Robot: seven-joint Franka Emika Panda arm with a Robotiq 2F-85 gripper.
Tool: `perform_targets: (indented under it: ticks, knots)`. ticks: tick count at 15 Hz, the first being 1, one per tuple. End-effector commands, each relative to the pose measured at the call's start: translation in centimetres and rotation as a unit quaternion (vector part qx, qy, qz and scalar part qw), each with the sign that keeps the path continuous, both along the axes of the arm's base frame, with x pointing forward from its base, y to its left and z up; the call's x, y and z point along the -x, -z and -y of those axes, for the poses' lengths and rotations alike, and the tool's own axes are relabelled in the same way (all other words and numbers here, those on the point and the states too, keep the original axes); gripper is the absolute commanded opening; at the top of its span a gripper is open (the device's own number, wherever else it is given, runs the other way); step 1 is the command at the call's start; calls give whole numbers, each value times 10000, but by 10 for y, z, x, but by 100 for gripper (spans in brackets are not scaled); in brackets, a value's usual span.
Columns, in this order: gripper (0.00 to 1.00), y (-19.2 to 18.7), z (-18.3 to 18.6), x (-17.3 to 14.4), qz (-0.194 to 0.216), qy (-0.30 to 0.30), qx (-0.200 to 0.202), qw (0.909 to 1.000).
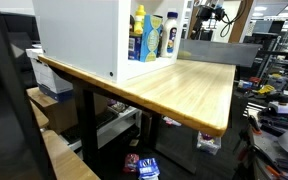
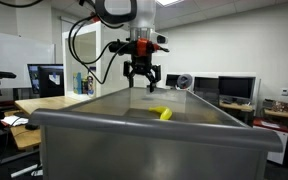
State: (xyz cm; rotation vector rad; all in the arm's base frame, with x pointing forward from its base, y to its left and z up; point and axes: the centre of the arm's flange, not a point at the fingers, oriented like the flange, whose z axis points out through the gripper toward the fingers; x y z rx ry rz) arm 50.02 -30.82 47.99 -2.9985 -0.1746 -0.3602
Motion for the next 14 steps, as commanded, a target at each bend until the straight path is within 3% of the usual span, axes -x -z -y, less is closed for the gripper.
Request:
perform_targets:
  ticks: [1, 6, 11, 14]
  knots:
    - [100, 0, 0, 0, 0, 0, 0, 10000]
    - [100, 0, 0, 0, 1, -1, 1, 10000]
    - [100, 13, 7, 1, 347, -791, 783, 9932]
    - [100, 22, 16, -6, 530, -1221, 1023, 9858]
